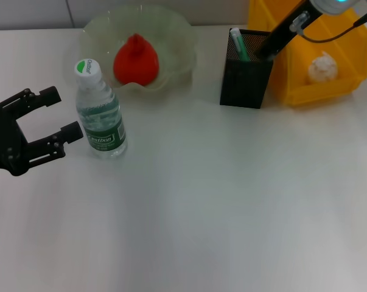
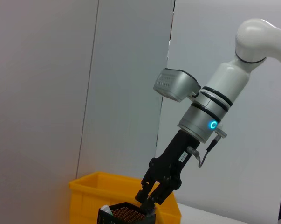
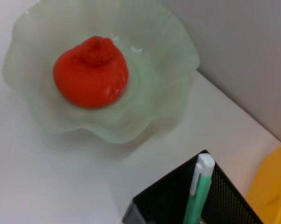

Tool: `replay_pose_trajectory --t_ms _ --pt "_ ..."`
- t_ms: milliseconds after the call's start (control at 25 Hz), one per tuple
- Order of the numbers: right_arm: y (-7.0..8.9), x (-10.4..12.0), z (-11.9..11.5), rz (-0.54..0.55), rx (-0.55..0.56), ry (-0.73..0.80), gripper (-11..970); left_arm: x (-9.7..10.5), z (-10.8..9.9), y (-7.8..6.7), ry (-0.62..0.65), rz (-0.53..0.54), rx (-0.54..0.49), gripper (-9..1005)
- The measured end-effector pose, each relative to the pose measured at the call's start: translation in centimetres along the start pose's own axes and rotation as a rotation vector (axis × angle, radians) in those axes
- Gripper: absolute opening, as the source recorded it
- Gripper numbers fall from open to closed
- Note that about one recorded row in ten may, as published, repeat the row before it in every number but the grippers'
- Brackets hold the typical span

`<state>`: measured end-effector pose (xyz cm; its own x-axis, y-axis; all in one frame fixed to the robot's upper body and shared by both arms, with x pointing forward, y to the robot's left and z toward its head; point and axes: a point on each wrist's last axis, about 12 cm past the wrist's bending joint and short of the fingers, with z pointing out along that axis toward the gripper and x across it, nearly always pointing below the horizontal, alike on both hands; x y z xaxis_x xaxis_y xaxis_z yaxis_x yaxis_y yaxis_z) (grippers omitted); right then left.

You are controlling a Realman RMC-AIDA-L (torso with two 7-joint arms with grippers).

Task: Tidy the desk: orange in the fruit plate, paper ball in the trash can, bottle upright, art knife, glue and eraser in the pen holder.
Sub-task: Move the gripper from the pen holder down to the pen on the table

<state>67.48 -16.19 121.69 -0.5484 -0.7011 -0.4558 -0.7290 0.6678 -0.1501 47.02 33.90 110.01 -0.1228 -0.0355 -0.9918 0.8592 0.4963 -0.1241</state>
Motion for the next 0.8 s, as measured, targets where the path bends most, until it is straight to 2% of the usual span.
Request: replay_pose_trajectory --t_ms 240,560,800 --pt "-0.1 -0.1 -0.5 0.016 0.009 -0.011 358 0.1 0.2 0.0 0.002 -0.002 0.002 770" --pt "0.5 -0.5 -1.7 0.055 -0.04 0.037 357 0.1 0.3 0.0 0.003 -0.003 0.002 768" --pt "0.1 -0.7 -2.7 0.093 -0.04 0.068 356 0.1 0.3 -0.1 0.001 0.0 0.009 767"
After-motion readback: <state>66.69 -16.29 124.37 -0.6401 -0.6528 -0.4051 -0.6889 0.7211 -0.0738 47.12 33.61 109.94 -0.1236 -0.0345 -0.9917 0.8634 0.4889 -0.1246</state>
